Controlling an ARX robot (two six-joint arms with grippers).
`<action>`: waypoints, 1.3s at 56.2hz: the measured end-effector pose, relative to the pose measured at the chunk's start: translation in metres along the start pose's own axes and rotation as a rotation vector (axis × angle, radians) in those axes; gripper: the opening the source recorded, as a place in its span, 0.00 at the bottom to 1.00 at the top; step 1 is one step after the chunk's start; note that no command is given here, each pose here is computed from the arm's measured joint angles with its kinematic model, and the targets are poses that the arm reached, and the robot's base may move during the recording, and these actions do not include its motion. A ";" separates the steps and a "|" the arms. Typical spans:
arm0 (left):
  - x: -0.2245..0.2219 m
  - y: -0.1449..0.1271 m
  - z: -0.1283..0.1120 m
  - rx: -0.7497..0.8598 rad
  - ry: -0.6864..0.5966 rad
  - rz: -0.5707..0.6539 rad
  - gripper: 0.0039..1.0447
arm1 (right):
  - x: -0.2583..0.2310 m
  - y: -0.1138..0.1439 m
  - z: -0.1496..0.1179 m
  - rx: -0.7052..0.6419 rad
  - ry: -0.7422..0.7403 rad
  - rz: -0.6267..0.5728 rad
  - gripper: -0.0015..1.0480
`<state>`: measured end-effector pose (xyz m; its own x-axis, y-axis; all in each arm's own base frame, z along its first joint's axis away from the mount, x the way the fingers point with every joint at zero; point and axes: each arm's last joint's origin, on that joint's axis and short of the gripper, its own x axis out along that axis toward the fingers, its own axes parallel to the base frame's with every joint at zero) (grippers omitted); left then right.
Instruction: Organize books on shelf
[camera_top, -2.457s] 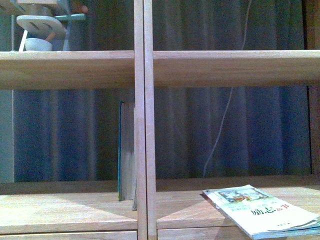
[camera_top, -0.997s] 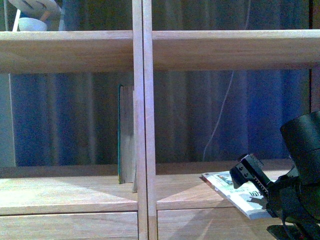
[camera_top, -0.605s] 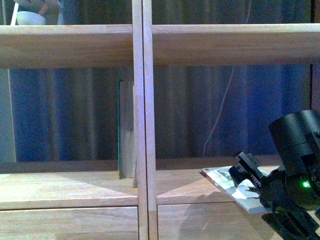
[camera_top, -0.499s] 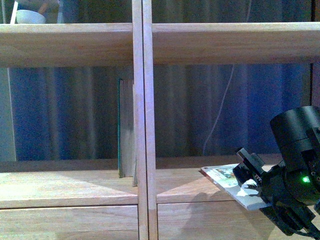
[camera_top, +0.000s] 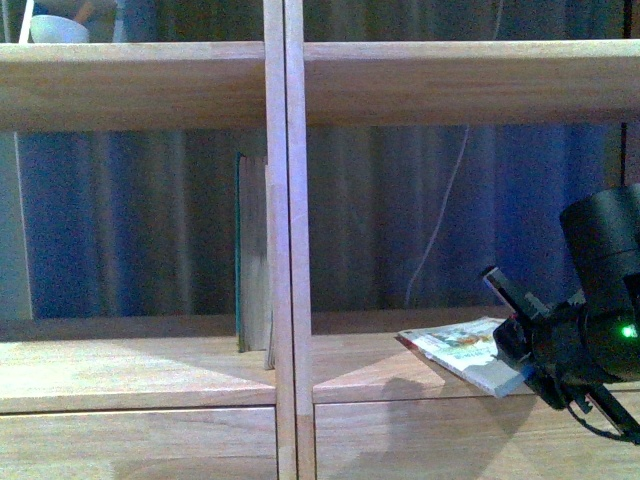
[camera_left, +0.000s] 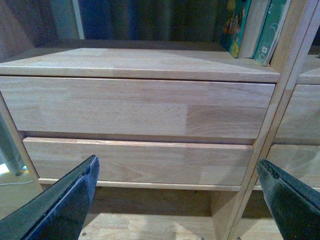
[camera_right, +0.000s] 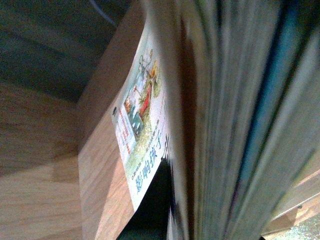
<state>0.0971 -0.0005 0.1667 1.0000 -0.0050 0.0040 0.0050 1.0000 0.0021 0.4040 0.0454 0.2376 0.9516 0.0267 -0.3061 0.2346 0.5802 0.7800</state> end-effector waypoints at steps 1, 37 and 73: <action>0.000 0.000 0.000 0.000 0.000 0.000 0.93 | -0.001 0.000 0.000 -0.006 0.000 0.003 0.07; 0.000 0.000 0.000 0.000 0.000 0.000 0.93 | -0.151 0.034 0.070 -0.255 -0.034 0.461 0.07; 0.002 0.000 0.004 -0.066 -0.027 -0.048 0.93 | -0.193 0.052 0.044 -0.337 0.089 0.691 0.07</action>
<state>0.0993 -0.0003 0.1702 0.9981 -0.0522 0.0325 0.0542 0.9965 -0.0634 0.2410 0.0349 0.3615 0.8373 0.5296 0.1361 -0.4932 0.6240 0.6061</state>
